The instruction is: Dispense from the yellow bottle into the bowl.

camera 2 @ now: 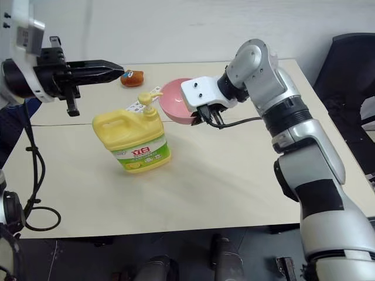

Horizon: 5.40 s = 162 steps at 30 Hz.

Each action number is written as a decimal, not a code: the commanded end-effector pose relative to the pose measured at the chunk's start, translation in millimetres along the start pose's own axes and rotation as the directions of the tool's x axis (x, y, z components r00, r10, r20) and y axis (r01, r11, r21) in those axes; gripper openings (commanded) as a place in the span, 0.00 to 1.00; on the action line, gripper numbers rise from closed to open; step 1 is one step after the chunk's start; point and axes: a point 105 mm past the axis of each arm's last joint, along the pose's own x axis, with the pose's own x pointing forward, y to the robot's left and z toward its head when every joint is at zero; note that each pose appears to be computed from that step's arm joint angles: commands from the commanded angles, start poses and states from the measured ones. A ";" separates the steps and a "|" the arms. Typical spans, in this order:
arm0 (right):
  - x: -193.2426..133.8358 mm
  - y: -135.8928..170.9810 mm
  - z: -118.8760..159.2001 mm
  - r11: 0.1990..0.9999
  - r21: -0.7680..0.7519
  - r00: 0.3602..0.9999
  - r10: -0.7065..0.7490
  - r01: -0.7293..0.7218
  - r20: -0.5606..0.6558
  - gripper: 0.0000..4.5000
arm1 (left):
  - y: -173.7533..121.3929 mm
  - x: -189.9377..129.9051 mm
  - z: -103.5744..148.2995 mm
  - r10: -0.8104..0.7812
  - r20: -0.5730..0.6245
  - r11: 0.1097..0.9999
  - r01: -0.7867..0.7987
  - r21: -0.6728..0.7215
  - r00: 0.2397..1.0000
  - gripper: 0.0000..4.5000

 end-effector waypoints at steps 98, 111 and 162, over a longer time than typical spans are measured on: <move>-2.5 -18.7 33.3 0.995 -0.091 0.996 -0.024 0.032 0.088 0.00 | -33.2 46.0 -145.1 -0.236 -0.476 0.922 0.350 0.165 0.847 0.00; -10.5 -17.4 28.5 0.997 -0.059 0.992 -0.050 0.057 0.114 0.00 | 0.0 27.1 -8.7 -0.141 -0.034 0.990 0.141 0.024 0.989 0.20; -107.7 110.8 -97.3 0.753 0.639 0.959 -0.270 0.156 0.084 0.99 | -123.9 -222.8 -51.5 0.152 -0.472 0.916 -0.303 -0.263 0.869 1.00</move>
